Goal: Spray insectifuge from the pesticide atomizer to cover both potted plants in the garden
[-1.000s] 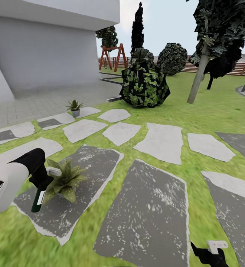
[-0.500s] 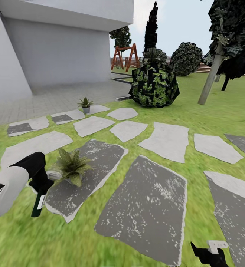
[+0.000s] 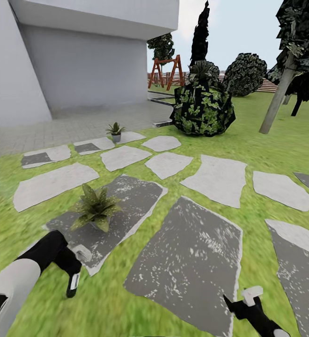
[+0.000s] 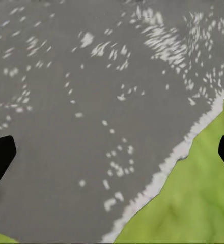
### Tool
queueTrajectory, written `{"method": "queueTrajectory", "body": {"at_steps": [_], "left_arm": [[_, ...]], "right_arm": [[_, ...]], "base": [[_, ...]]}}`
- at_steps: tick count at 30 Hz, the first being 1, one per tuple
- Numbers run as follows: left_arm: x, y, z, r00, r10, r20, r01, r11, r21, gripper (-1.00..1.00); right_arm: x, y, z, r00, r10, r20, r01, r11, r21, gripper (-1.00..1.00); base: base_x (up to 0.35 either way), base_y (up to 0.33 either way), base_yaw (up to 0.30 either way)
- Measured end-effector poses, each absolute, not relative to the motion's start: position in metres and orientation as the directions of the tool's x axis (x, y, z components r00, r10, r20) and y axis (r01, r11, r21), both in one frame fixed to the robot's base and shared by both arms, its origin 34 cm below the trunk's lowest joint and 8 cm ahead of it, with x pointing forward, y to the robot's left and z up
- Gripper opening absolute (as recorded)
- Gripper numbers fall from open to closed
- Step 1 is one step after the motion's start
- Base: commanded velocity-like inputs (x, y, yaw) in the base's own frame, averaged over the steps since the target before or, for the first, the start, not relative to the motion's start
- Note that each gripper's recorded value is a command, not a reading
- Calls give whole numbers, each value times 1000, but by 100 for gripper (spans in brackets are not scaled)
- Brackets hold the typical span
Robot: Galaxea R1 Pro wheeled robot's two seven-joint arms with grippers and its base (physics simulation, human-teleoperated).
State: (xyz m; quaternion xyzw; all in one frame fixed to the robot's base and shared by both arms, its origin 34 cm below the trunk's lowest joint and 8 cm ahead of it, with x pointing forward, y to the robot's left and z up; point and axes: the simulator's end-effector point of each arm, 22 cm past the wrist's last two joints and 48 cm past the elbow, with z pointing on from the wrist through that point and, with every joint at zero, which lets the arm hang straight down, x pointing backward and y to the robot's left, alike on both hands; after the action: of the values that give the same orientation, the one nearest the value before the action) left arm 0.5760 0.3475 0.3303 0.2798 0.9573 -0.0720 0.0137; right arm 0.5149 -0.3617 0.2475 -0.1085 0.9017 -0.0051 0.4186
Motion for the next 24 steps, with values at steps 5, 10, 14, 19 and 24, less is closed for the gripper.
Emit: {"method": "queueTrajectory", "body": {"at_steps": [5,10,14,19,24], "left_arm": [[589,272,325,-722,607,-333,685,697,-214,-100],[596,220,329,-625,646,-438,770,602,-210,-100],[598,193,332,-565,662,-492,814,546,-200,-100],[597,183,333,-515,687,-512,847,501,-179,-100],[578,174,320,-454,737,-500,886,430,-171,-100]], "right_arm": [[567,-283,285,-573,-278,-771,-383,922,-47,100],[559,-204,307,-502,-394,-770,-649,760,34,100],[544,-171,316,-478,-403,-781,-737,668,107,100],[544,-163,322,-467,-404,-787,-760,637,124,100],[540,-144,325,-451,-407,-794,-782,609,132,-100]], "base": [[0,0,0],[0,0,0],[0,0,0],[0,0,0],[0,0,0]]}}
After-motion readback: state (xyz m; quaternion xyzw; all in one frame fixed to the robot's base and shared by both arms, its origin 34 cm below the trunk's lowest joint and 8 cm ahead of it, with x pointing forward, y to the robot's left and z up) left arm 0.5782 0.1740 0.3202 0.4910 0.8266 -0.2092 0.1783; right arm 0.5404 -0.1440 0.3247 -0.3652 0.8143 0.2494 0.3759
